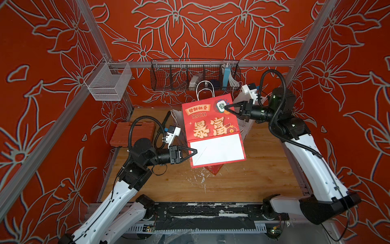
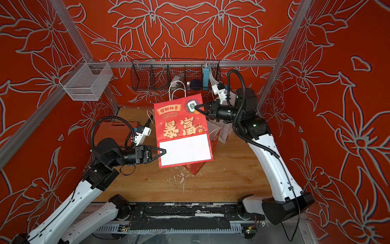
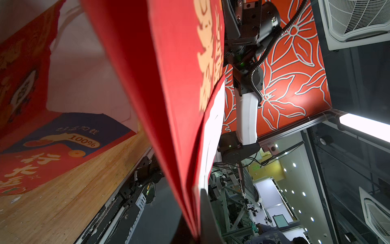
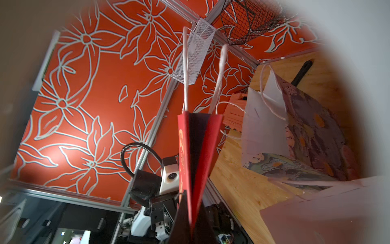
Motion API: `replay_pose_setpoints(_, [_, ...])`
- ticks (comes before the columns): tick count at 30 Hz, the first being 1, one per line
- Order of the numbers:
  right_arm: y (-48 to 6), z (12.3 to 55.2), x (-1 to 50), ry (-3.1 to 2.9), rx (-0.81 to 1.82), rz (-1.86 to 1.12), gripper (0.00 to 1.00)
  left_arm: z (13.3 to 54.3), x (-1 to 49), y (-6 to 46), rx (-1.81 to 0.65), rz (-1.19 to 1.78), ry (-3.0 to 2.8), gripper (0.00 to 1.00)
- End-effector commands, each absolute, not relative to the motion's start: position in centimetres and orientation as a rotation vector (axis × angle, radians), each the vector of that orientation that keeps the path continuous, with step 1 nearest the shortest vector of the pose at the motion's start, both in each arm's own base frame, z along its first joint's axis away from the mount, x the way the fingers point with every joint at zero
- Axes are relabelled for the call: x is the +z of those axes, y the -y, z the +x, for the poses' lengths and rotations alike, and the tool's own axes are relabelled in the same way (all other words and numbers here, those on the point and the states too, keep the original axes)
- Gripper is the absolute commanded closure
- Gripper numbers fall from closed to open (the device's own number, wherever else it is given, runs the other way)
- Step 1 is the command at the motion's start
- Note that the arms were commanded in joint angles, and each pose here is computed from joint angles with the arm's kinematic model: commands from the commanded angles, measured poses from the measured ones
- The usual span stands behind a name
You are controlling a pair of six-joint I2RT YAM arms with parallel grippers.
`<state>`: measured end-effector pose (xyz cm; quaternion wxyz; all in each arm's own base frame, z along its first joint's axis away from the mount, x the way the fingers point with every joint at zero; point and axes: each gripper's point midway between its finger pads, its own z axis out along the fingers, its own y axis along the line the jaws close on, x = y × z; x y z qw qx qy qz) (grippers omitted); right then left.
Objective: Put away the paper bag
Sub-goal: Press the paper bag.
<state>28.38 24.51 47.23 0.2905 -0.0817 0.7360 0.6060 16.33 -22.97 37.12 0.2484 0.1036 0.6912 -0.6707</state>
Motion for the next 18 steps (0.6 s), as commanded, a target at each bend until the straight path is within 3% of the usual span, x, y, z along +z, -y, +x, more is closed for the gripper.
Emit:
replay_pose_setpoints(1, [-24.1,29.0,50.2,-1.844,1.590,-0.251,1.00,15.1,37.5,23.1,-1.840,0.358,-1.879,1.00])
replay_pose_setpoints(3, [-24.1,29.2,50.4,-1.831,1.590,-0.252,0.98,15.1,37.5,23.1,-1.838,0.359,-1.880,1.00])
replay_pose_setpoints(4, [-24.1,29.3,50.5,-1.828,1.588,-0.254,0.87,15.1,37.5,23.1,-1.838,0.356,-1.881,1.00])
replay_pose_setpoints(5, [-24.1,29.3,50.5,-1.829,1.588,-0.255,0.87,15.1,37.5,23.2,-1.838,0.358,-1.882,1.00])
replay_pose_setpoints(6, [-24.2,29.3,50.5,-1.830,1.587,-0.257,1.00,15.2,37.5,23.2,-1.836,0.356,-1.882,1.00])
replay_pose_setpoints(12, [-24.0,28.5,49.6,-1.855,1.586,-0.268,1.00,17.1,38.7,23.1,-1.810,0.273,-1.827,1.00])
replay_pose_setpoints(14, [-24.0,28.2,49.4,-1.857,1.597,-0.269,1.00,18.1,39.4,23.4,-1.830,0.229,-1.796,0.82])
replay_pose_setpoints(16, [-23.9,28.0,49.3,-1.858,1.596,-0.268,1.00,18.7,40.2,23.6,-1.845,0.218,-1.752,0.73])
replay_pose_setpoints(18, [-23.9,27.9,49.2,-1.861,1.595,-0.270,1.00,19.1,40.9,23.7,-1.850,0.212,-1.720,0.70])
